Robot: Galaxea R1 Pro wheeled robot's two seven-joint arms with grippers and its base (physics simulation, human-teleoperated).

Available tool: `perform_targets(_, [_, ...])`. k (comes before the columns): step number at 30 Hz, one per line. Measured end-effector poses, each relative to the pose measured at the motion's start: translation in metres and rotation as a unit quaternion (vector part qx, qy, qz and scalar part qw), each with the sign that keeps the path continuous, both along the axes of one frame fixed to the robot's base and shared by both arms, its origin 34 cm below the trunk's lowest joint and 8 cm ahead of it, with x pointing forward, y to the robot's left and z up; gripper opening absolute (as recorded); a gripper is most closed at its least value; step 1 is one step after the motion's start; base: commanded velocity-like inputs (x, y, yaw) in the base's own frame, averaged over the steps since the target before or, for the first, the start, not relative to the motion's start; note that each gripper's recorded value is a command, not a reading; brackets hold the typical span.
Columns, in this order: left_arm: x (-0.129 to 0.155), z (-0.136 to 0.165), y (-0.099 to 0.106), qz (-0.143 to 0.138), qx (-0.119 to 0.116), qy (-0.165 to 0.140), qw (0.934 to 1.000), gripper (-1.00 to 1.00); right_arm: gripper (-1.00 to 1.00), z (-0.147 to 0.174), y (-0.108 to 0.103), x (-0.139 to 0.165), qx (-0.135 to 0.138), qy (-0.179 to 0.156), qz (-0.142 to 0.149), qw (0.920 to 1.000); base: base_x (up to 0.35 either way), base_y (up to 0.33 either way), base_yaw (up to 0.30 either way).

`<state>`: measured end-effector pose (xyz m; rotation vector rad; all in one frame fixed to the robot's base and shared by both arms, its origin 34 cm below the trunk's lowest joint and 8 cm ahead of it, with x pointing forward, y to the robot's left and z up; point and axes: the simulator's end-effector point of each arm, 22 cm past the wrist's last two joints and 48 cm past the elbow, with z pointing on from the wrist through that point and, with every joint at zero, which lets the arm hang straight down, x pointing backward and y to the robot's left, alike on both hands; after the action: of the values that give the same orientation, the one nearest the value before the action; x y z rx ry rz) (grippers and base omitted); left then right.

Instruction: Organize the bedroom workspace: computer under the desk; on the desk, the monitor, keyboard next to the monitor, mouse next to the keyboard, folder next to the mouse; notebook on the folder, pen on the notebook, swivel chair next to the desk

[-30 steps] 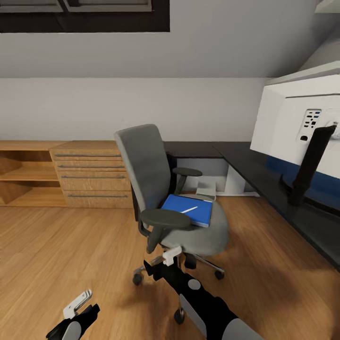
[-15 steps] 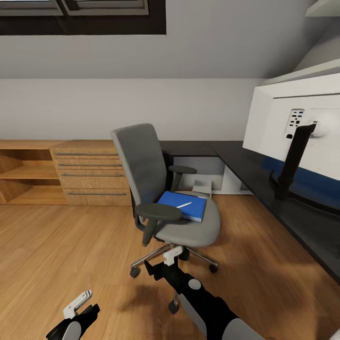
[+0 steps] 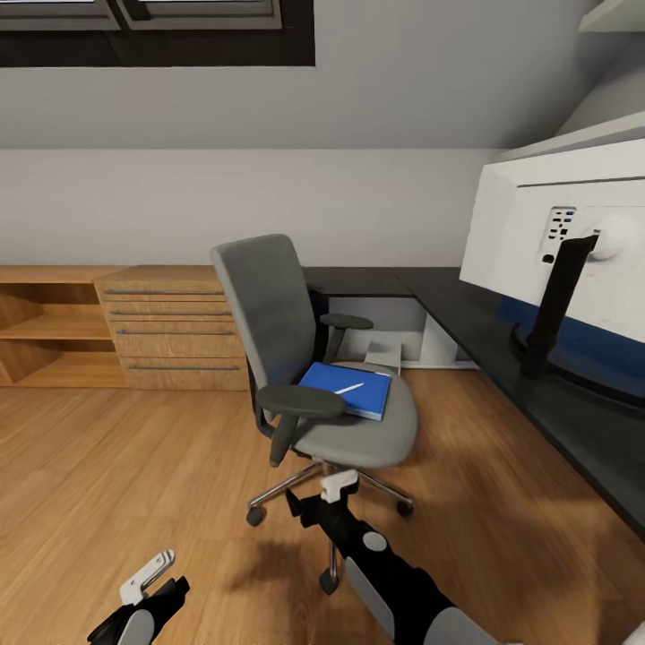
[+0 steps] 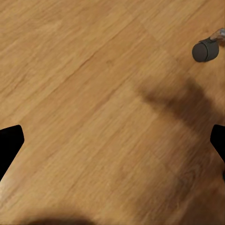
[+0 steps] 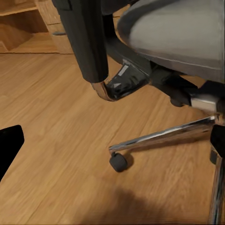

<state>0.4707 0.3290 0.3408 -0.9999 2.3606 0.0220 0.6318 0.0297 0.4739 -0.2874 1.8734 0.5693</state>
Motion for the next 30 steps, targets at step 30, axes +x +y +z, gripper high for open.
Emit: perform_targets(30, [0.002, 0.001, -0.001, 0.0, -0.007, -0.004, 1.0, 1.0, 1.0, -0.06, -0.127, 0.017, 0.187, 0.199, -0.251, 0.9288, -0.104, -0.057, -0.053])
